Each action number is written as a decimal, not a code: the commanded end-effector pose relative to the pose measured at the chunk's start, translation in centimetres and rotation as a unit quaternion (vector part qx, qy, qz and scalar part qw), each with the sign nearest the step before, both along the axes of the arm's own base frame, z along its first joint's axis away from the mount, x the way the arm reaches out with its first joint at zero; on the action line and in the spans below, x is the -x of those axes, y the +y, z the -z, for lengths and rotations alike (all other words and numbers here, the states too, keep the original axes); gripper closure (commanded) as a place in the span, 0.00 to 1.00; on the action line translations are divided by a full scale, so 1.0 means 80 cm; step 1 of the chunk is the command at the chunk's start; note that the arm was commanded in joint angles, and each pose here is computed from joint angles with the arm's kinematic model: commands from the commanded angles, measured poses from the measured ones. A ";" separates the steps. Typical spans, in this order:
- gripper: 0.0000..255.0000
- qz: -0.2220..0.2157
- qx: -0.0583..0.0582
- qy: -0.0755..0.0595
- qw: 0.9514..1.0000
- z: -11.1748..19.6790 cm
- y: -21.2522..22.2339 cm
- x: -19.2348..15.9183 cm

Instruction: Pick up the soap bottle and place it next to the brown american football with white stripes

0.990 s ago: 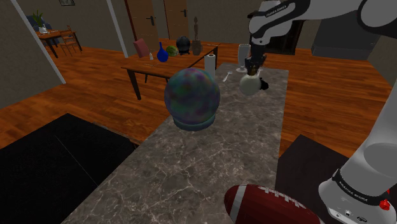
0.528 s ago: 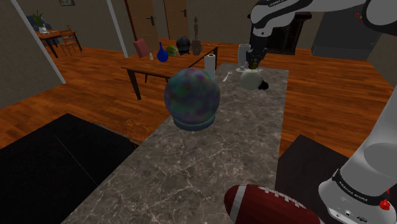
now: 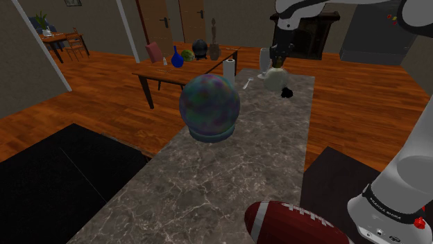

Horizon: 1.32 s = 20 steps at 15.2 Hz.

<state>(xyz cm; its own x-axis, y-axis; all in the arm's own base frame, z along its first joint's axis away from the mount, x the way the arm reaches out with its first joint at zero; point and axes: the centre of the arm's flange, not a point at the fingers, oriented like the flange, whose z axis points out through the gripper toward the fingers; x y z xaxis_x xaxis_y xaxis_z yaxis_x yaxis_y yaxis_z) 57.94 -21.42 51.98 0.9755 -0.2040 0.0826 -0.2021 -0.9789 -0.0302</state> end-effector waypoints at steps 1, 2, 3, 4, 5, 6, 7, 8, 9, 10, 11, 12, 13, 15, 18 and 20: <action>1.00 0.000 0.000 0.000 1.000 -0.015 0.000 0.000; 1.00 0.000 0.000 0.000 1.000 -0.022 0.000 0.000; 1.00 0.000 0.000 0.000 1.000 -0.029 0.000 0.000; 1.00 0.000 0.000 0.000 1.000 -0.035 0.000 0.000; 1.00 0.000 0.000 0.000 1.000 -0.042 0.000 0.000; 1.00 0.000 0.000 0.000 1.000 -0.048 0.000 0.000; 1.00 0.000 0.000 0.000 1.000 -0.055 0.000 0.000; 1.00 0.000 0.000 0.000 1.000 -0.062 0.000 0.000; 1.00 0.000 0.000 0.000 1.000 -0.068 0.000 0.000; 1.00 0.000 0.000 0.000 1.000 -0.075 0.000 0.000; 1.00 0.000 0.000 0.000 1.000 -0.081 0.000 0.000; 1.00 0.000 0.000 0.000 1.000 -0.088 0.000 0.000; 1.00 0.000 0.000 0.000 1.000 -0.095 0.000 0.000; 1.00 0.000 0.000 0.000 1.000 -0.108 0.000 0.000; 1.00 0.000 0.000 0.000 1.000 -0.128 0.000 0.000; 1.00 0.000 0.000 0.000 1.000 -0.130 0.015 0.007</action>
<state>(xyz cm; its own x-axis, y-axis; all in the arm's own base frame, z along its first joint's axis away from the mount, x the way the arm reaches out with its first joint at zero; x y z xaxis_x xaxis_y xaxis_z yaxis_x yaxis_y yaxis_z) 57.68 -20.97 62.16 0.9755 -0.2041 0.0824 -0.2023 -0.9789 -0.0303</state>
